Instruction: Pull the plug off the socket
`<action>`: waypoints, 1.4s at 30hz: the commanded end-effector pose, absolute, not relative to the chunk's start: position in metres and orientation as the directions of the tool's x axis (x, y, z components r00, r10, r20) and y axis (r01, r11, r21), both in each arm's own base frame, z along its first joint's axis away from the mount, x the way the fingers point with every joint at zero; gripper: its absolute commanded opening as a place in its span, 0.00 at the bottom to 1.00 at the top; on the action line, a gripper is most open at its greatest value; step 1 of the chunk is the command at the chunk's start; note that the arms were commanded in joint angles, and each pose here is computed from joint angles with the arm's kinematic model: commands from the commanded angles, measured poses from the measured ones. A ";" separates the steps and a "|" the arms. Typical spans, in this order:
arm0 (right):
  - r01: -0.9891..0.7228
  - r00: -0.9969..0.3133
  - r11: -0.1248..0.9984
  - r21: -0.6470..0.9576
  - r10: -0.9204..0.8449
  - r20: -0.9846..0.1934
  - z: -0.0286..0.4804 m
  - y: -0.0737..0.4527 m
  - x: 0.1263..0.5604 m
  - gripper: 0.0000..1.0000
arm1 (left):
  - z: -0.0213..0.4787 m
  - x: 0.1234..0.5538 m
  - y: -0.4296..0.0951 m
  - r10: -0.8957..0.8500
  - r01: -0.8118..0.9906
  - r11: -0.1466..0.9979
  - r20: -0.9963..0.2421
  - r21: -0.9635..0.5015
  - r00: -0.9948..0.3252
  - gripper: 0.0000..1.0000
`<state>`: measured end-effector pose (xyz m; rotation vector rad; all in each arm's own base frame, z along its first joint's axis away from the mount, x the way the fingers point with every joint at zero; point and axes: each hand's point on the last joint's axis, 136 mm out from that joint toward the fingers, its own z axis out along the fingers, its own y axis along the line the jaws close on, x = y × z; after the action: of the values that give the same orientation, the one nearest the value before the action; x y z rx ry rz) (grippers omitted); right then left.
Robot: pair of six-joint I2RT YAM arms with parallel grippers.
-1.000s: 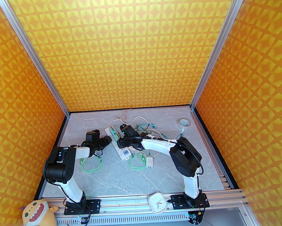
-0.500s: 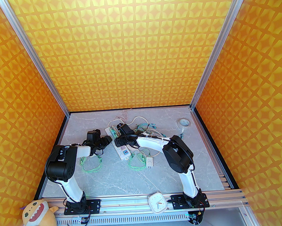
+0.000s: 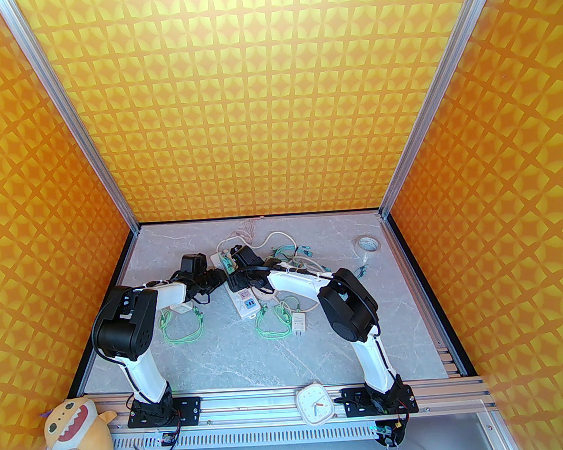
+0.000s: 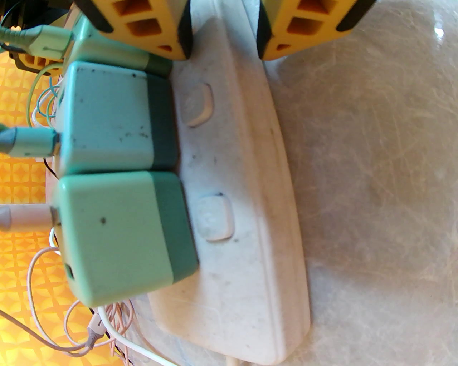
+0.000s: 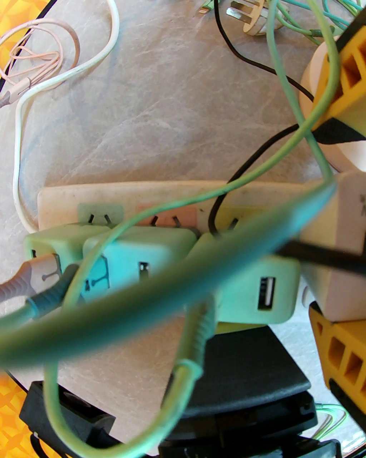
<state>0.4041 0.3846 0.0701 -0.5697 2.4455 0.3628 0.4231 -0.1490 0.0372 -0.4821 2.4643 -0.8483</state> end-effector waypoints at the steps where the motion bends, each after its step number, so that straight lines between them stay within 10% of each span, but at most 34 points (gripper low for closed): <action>1: -0.484 -0.718 0.872 0.070 -0.351 -0.601 0.063 0.386 0.408 0.74 | 0.001 0.401 -0.143 -0.445 -0.241 0.788 -0.254 -0.567 -0.859 0.36; 17: -0.446 -0.675 0.892 -0.076 -0.391 -0.625 0.072 0.374 0.410 0.48 | 0.007 0.390 -0.148 -0.460 -0.257 0.773 -0.233 -0.580 -0.857 0.33; 37: -0.480 -0.631 0.872 -0.090 -0.415 -0.655 0.093 0.398 0.383 0.43 | 0.000 0.381 -0.154 -0.457 -0.280 0.776 -0.198 -0.566 -0.867 0.33; 42: -0.436 -0.697 0.894 0.107 -0.260 -0.668 0.101 0.384 0.396 0.42 | -0.002 0.381 -0.154 -0.455 -0.282 0.778 -0.194 -0.562 -0.869 0.33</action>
<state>0.3927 0.3840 0.0665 -0.5907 2.3912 0.1494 0.4137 -0.1606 0.0373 -0.4971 2.4873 -0.8595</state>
